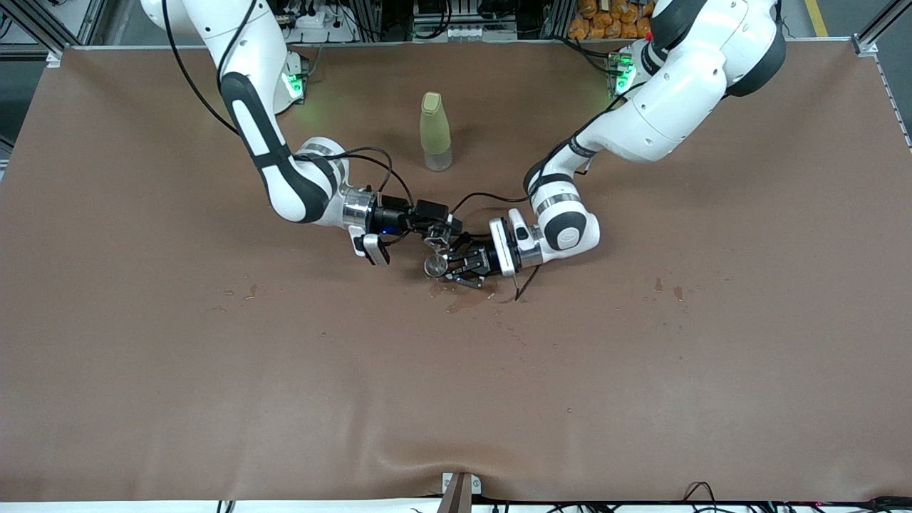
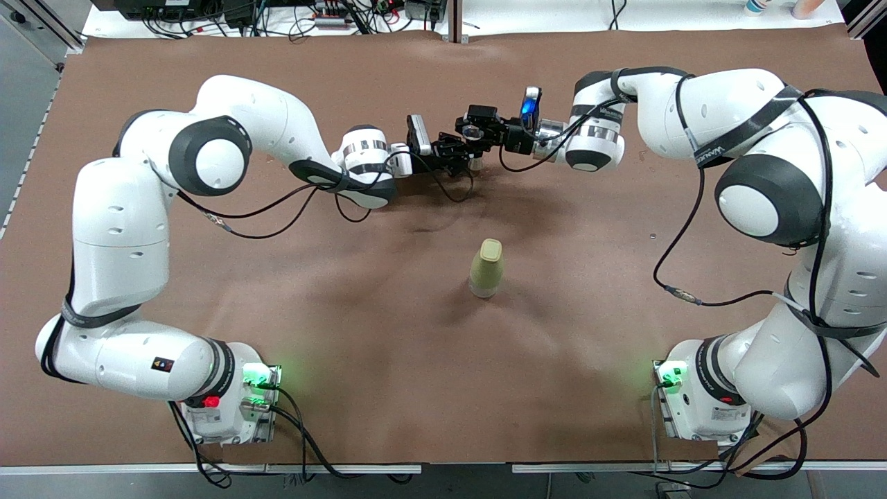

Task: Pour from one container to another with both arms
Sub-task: 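Tilt the beaker with the right gripper to pour into the jigger, then rotate the beaker back upright with the right gripper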

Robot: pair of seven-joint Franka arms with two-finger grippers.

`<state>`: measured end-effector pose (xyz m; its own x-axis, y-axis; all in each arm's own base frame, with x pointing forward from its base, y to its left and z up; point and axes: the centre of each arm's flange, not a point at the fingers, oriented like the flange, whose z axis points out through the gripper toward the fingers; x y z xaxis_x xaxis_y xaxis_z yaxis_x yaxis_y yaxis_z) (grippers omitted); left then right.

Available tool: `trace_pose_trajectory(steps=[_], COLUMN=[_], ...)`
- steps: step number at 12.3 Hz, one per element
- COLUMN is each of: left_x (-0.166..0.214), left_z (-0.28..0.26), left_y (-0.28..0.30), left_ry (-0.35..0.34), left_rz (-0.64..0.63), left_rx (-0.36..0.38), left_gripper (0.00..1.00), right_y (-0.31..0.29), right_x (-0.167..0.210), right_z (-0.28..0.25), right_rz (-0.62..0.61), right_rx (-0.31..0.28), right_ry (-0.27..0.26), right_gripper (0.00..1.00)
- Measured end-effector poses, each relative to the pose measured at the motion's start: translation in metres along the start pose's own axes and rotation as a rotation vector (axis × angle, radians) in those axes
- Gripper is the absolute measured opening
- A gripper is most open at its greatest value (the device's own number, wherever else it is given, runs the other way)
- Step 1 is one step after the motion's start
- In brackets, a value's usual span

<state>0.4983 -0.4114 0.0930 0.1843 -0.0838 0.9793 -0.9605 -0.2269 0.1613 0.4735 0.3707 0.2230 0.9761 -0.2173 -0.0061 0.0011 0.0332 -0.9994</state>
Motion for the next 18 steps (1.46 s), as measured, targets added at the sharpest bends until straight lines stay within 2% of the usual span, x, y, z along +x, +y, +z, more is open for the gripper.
trace_pose_trajectory(steps=[8,12,15,16,18], left_x=[0.000,-0.003,-0.004,-0.002,-0.001], left_z=[-0.002,-0.008,-0.009,-0.008,-0.007], left_y=[-0.001,-0.004,-0.001,0.000,0.002], left_ry=[-0.001,-0.004,-0.002,0.002,0.005], left_rz=[-0.002,-0.003,-0.011,-0.013,-0.017], left_rx=[0.003,0.011,0.009,0.007,0.005], left_gripper=[0.21,0.21,0.21,0.21,0.21], right_y=[-0.006,-0.008,-0.009,-0.011,-0.017], right_x=[0.000,0.004,0.006,0.006,0.015], right_z=[0.004,0.004,0.003,0.004,0.002], right_rz=[0.198,0.250,0.248,0.217,0.068], right_rx=[0.032,0.036,0.033,0.020,-0.011], right_ry=[-0.018,-0.016,-0.022,-0.051,-0.110], right_gripper=[0.15,0.15,0.15,0.15,0.15])
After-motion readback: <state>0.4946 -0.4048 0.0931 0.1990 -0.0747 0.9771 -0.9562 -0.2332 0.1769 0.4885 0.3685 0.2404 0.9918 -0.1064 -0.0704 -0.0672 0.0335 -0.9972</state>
